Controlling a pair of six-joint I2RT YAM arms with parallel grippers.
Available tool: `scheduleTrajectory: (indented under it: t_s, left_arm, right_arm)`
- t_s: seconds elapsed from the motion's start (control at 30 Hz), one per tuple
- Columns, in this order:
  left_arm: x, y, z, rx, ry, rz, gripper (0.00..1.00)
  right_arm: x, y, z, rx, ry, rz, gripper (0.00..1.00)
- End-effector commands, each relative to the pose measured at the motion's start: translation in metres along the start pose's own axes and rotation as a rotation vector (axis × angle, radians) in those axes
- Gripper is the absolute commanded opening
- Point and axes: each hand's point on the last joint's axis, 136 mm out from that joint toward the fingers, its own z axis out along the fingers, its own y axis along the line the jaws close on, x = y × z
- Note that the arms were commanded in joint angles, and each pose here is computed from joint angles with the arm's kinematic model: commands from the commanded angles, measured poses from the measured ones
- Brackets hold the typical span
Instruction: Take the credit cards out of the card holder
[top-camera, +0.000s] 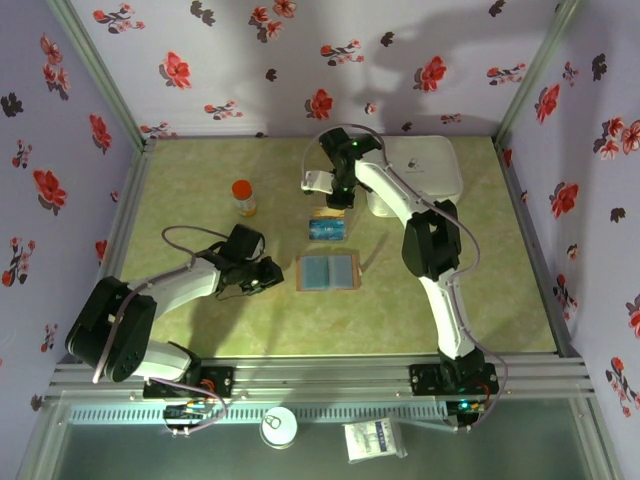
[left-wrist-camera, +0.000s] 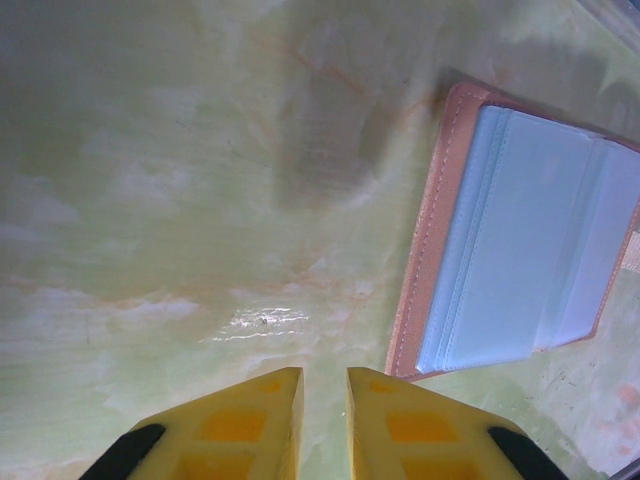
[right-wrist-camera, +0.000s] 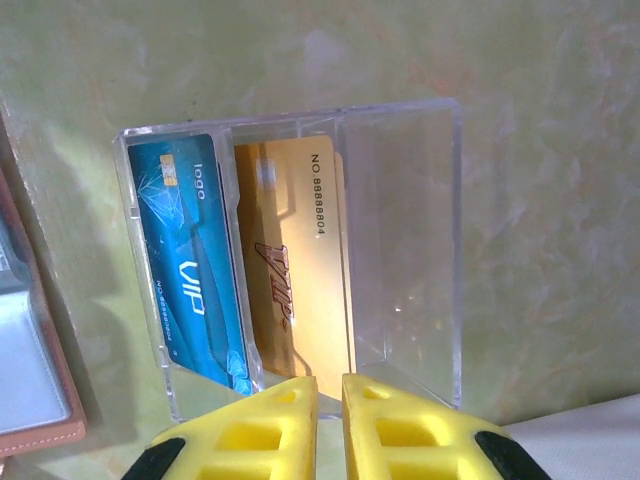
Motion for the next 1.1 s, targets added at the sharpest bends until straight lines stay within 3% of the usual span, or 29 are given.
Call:
scheduleTrajectory:
  t_s: [0.0, 0.2, 0.37, 0.63, 0.83, 1.07]
  left_arm:
    - [-0.003, 0.003, -0.001, -0.018, -0.006, 0.008, 0.18]
    - [-0.008, -0.004, -0.001, 0.003, -0.016, 0.019, 0.17]
    - [-0.010, -0.007, 0.001, 0.014, -0.015, 0.027, 0.16]
    - [-0.015, -0.020, 0.008, 0.047, -0.003, 0.048, 0.14]
    - [-0.016, -0.031, 0.017, 0.074, 0.017, 0.060, 0.13]
    - [-0.013, -0.038, 0.023, 0.080, 0.034, 0.078, 0.10]
  right_arm:
    - [-0.005, -0.009, -0.028, 0.081, -0.048, 0.092, 0.14]
    - [-0.011, -0.008, -0.026, 0.112, -0.124, 0.322, 0.14]
    - [-0.016, -0.004, -0.027, 0.134, -0.229, 0.642, 0.14]
    - [-0.015, 0.021, -0.035, 0.081, -0.402, 1.123, 0.07]
    - [-0.020, 0.065, -0.037, -0.019, -0.466, 1.272, 0.04]
    - [-0.021, 0.110, -0.030, -0.099, -0.399, 1.343, 0.06]
